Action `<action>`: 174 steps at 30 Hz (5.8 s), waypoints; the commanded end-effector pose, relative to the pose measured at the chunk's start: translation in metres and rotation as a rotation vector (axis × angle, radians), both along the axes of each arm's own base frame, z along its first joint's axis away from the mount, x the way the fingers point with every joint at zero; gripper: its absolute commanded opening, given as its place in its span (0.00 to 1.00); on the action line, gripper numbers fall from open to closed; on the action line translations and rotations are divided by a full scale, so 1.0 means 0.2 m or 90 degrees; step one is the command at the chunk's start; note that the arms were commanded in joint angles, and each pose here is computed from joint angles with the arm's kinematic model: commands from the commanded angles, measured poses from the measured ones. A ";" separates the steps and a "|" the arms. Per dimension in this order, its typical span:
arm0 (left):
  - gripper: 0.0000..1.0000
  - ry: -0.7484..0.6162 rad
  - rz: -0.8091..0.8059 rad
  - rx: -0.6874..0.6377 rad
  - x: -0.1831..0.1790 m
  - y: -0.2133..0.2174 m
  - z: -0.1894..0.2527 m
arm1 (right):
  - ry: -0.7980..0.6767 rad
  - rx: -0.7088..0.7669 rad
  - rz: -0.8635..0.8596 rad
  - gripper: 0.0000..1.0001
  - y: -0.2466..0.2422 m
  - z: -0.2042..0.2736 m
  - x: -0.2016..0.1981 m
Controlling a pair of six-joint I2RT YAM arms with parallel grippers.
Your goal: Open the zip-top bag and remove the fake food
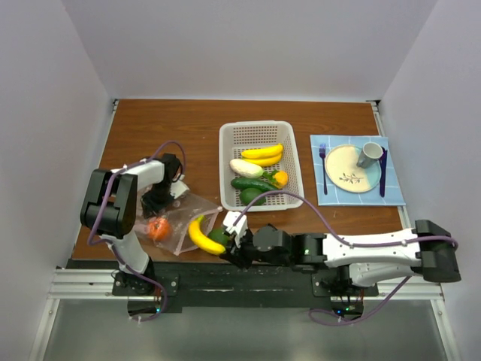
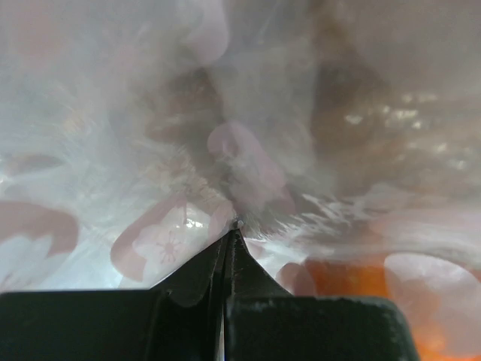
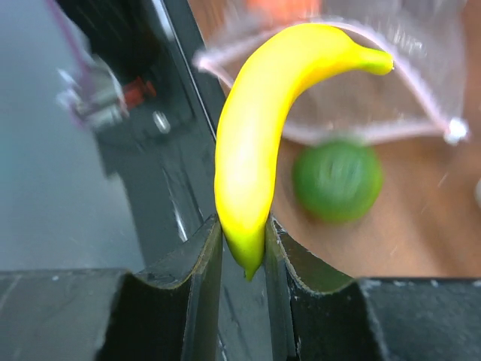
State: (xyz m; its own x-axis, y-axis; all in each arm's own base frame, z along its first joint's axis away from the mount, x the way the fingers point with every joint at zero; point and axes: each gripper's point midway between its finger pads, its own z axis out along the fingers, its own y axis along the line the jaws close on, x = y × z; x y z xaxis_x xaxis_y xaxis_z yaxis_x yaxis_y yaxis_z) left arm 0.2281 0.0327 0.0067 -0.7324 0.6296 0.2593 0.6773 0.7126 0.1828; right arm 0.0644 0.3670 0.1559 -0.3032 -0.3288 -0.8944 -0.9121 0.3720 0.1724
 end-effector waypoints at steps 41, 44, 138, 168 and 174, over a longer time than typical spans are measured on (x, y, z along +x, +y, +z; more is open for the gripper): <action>1.00 -0.163 0.083 -0.255 0.05 -0.17 0.32 | -0.068 -0.104 -0.187 0.99 -0.10 -0.11 0.32; 1.00 -0.149 0.075 -0.239 -0.03 -0.14 0.26 | -0.069 -0.134 -0.191 0.99 -0.07 -0.22 0.33; 0.00 -0.086 0.059 -0.232 -0.09 -0.19 0.05 | -0.034 -0.001 -0.169 0.99 0.75 -0.38 0.49; 0.66 -0.242 0.152 -0.180 0.45 -0.06 0.31 | -0.091 0.014 -0.284 0.33 0.12 0.14 0.70; 1.00 -0.415 0.160 -0.270 0.69 -0.16 0.95 | -0.097 -0.004 -0.402 0.34 -0.19 0.40 1.04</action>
